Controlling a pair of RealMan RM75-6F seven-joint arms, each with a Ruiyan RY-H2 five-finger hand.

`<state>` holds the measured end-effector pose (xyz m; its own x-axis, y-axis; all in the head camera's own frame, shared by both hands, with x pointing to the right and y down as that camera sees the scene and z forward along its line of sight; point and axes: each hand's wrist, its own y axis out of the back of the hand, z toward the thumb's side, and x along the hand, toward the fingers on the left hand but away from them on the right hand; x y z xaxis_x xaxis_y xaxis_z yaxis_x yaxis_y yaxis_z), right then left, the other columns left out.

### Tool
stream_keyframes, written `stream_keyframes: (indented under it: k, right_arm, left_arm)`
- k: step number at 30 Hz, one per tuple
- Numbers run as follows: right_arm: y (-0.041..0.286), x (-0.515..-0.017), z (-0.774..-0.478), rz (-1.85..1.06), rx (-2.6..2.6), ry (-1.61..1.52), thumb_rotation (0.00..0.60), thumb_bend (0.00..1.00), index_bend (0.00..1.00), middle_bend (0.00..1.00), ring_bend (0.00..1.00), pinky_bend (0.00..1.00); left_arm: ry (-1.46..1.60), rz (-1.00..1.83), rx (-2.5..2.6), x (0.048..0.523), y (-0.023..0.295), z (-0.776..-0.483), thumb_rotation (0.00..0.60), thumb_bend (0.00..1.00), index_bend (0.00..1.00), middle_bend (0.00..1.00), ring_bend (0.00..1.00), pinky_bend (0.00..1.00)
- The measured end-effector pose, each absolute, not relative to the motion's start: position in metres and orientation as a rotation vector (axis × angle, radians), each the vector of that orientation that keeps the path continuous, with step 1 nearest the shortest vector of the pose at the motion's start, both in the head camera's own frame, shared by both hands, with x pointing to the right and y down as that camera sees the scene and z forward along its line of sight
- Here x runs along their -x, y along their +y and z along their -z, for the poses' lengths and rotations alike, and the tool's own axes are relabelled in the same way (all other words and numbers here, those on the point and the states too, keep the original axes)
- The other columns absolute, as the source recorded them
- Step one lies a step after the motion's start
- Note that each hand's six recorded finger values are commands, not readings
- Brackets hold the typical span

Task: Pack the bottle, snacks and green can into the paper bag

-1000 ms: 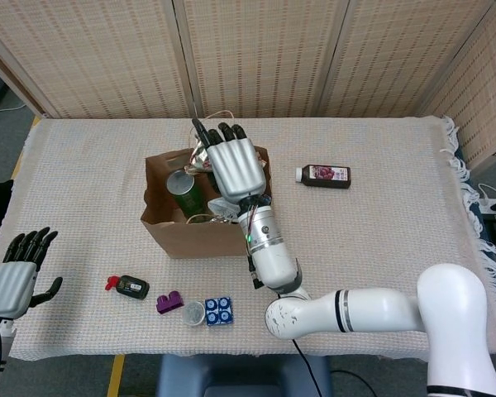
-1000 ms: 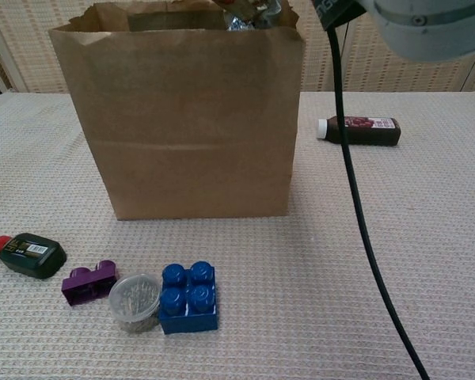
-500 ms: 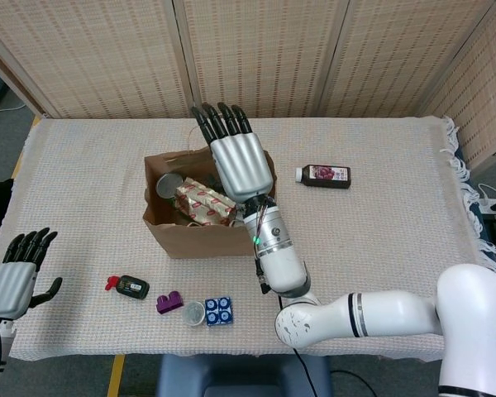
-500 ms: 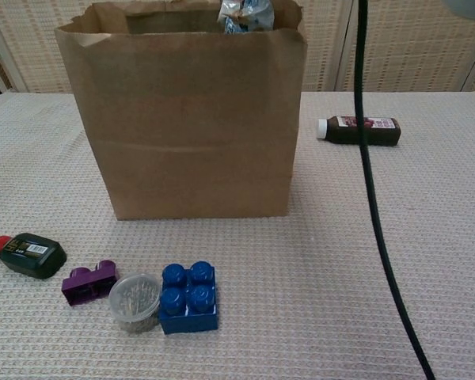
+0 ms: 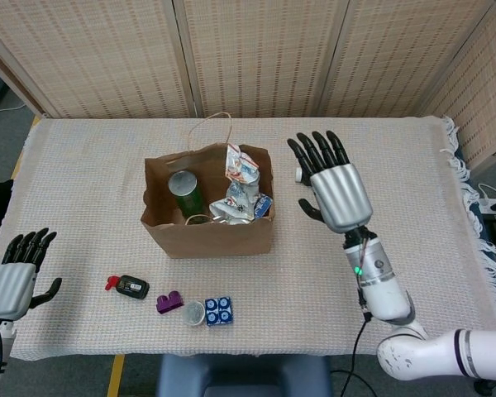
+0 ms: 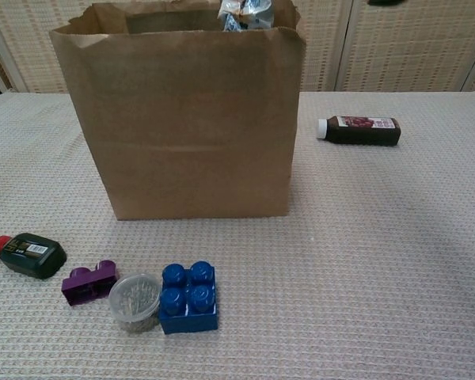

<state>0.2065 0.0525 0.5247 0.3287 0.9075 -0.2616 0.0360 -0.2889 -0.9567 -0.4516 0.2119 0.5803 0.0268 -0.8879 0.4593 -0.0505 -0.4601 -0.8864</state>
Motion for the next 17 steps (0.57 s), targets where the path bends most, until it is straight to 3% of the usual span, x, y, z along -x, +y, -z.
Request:
stream_keyframes:
  k: [8, 17]
  right_arm:
    - [0.13, -0.314, -0.555, -1.258, 1.7, -0.897, 0.6, 0.12, 0.0, 0.0, 0.0, 0.0]
    - [0.184, -0.375, -0.574, -1.276, 1.676, -0.913, 0.6, 0.12, 0.0, 0.0, 0.0, 0.0]
  left_arm:
    - [0.966, 1.524, 1.574, 0.451, 0.212, -0.58, 0.6, 0.34, 0.05, 0.0, 0.0, 0.0]
    - [0.97, 1.533, 1.542, 0.451, 0.213, -0.58, 0.6, 0.35, 0.04, 0.0, 0.0, 0.0]
